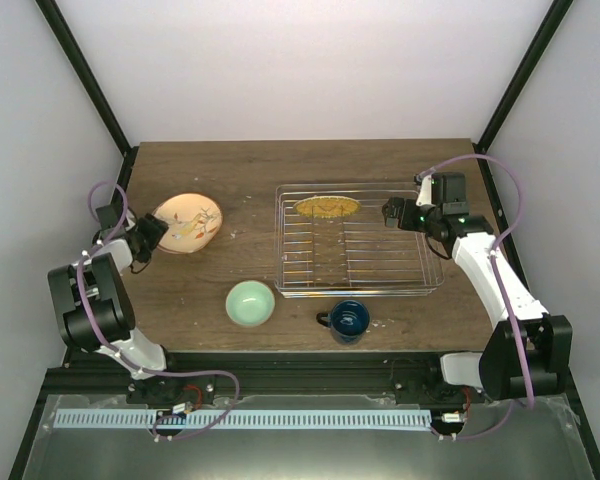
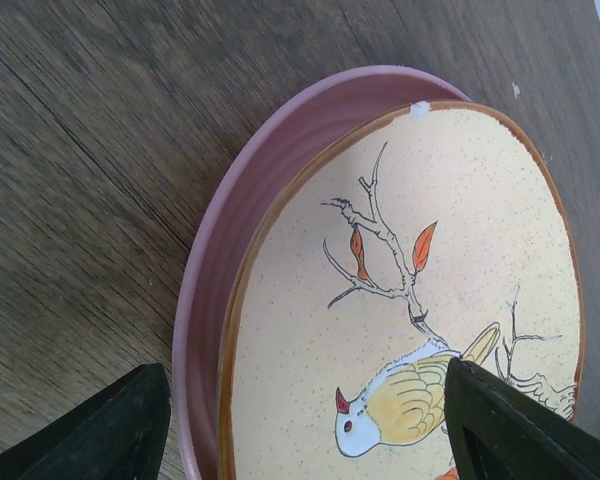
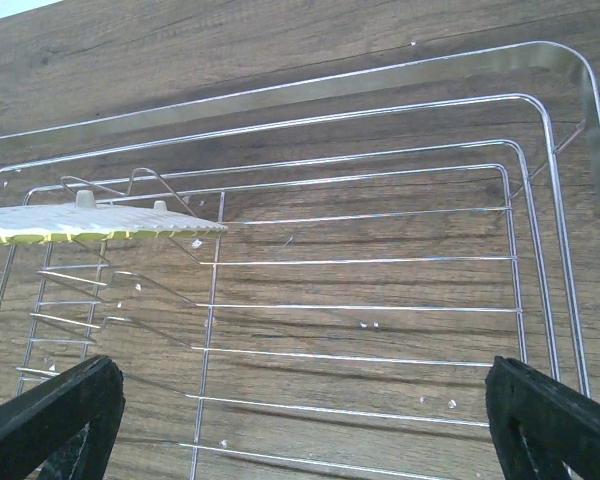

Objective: Load the mixed dishes into the dish rack

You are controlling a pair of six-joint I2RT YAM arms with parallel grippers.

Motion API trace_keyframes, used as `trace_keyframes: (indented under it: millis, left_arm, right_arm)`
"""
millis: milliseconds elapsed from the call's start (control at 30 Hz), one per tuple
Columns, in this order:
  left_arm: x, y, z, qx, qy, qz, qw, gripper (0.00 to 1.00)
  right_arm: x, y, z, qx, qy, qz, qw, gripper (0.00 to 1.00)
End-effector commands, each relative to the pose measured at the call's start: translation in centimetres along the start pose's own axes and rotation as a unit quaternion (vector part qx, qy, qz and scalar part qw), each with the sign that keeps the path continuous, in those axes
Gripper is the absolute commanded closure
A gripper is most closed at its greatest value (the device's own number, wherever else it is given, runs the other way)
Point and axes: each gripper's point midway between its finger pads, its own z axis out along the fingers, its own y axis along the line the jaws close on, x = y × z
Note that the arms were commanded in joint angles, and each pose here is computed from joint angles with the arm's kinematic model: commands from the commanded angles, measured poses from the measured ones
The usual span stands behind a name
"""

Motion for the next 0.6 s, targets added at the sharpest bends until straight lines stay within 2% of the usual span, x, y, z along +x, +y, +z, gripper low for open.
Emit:
trace_keyframes:
  millis: [0,267,567]
  left_arm:
    - [-0.5,-0.8,-0.7,0.011,-0.013,0.011,1.000,0.23]
    - [-1.3,-1.7,-2.5,0.011,-0.032,0.022,0.999,0.23]
    - [-0.2,-1.5,-1.0,0.014,-0.013,0.019,1.000,0.23]
  right_arm:
    - [-1.3,0.2,-0.4,-0.003,-0.012,-0.004,1.000,0.00]
    - [-1.1,0.4,-0.2,-0.008,-0.009,-0.004,1.000,0.00]
    - [-1.0,0.4,-0.1,-0.009,-0.007,-0.004,1.000,0.00]
